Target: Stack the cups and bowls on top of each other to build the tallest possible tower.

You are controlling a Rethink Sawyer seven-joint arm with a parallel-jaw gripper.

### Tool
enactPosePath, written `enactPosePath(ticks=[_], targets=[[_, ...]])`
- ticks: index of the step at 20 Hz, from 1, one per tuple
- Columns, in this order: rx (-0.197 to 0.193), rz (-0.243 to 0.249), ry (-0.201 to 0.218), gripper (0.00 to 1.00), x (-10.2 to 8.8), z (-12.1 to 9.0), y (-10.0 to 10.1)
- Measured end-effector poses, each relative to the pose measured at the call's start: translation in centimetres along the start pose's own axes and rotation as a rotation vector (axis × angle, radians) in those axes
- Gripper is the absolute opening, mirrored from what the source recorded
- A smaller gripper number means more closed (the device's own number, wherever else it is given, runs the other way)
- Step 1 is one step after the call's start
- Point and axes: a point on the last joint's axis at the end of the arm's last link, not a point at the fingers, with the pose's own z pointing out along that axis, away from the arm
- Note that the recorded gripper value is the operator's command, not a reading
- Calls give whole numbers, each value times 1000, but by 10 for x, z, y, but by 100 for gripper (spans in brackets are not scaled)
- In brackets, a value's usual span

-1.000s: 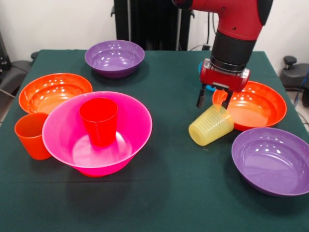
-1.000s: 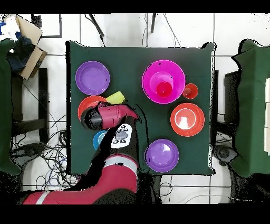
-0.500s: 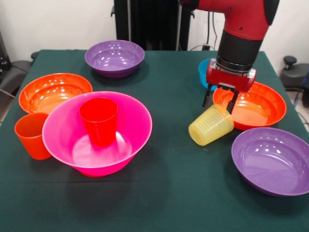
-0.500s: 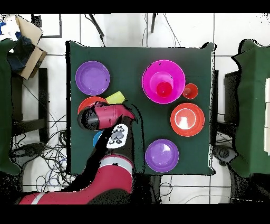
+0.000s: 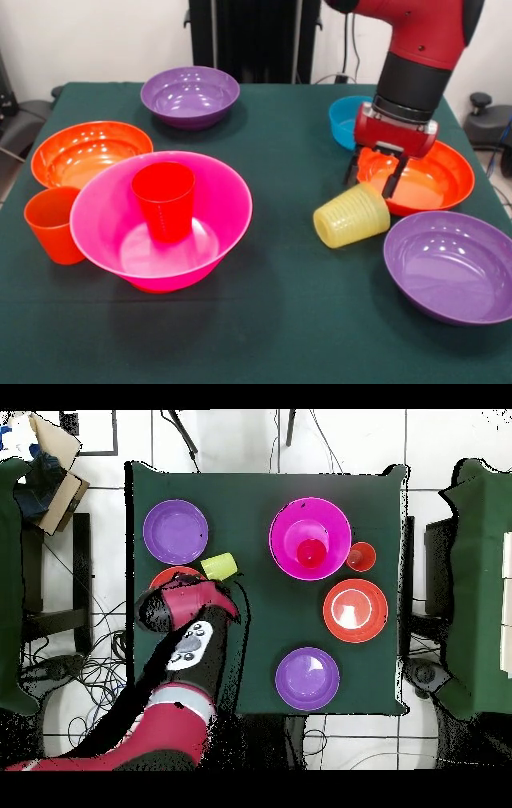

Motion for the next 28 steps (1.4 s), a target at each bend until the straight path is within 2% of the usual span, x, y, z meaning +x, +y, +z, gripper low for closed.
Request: enactPosePath(ticks=[3,5,6,11,13,15,19,23,28], targets=[[25,-21,-61,100,-6,-2,7],[37,-25,-88,100,-9,-3,10],[54,-24,-115,100,-13,-5,13],[103,-14,-159,100,-19,-9,11],[154,-6,-199,100,-26,-10,5],[176,0,-218,100,-30,-11,2],[250,23,-282,100,-42,-11,-9],[286,34,-309,100,-49,-10,-18],[294,50,-307,100,-55,-8,-29]])
